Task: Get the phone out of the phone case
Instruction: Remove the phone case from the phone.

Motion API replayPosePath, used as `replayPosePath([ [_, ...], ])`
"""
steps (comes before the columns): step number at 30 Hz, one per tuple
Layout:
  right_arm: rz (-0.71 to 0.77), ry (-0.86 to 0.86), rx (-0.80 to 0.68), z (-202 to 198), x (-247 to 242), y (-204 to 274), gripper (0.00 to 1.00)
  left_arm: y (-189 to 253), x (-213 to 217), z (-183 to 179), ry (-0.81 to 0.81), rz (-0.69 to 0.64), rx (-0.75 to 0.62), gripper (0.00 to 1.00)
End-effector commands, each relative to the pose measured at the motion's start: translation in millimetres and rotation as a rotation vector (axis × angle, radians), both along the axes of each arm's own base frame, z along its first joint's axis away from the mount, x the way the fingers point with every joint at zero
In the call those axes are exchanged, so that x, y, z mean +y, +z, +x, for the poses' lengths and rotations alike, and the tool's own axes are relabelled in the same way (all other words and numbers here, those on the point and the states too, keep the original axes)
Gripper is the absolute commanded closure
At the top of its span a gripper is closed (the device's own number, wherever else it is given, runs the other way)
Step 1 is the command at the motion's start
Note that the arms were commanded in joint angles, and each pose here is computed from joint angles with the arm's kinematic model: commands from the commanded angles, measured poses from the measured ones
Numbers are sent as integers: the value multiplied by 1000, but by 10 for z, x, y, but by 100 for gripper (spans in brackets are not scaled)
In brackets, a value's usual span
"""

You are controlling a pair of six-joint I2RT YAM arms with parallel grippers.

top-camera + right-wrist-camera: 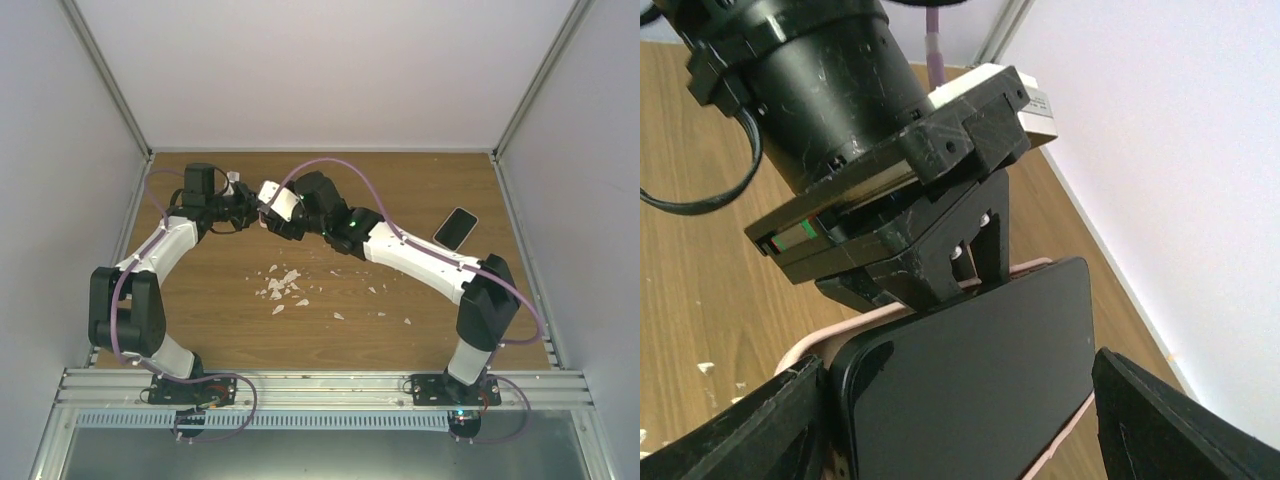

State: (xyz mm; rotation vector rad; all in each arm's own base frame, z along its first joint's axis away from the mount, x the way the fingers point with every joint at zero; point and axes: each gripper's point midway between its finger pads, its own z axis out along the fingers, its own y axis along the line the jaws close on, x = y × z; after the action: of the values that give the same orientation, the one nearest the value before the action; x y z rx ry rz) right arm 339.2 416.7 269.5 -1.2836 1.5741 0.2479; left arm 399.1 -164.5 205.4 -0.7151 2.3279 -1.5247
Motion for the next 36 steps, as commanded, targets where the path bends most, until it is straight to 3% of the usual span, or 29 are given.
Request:
replayPosePath([
  [1,-56,-53,-61,99,6,-109,29,200,-15,72,-11,-30,-75,99],
  [18,-188,-185,-337,266,-135,-249,41,169,-21,58,-11,-36,-65,99],
  [30,-176,-153,-369,223,-114,-205,78,164,-41,40,-19,-40,-71,100],
  [36,-168,-152,-389,215,-119,-117,88,177,-49,32,-24,-29,-83,100],
])
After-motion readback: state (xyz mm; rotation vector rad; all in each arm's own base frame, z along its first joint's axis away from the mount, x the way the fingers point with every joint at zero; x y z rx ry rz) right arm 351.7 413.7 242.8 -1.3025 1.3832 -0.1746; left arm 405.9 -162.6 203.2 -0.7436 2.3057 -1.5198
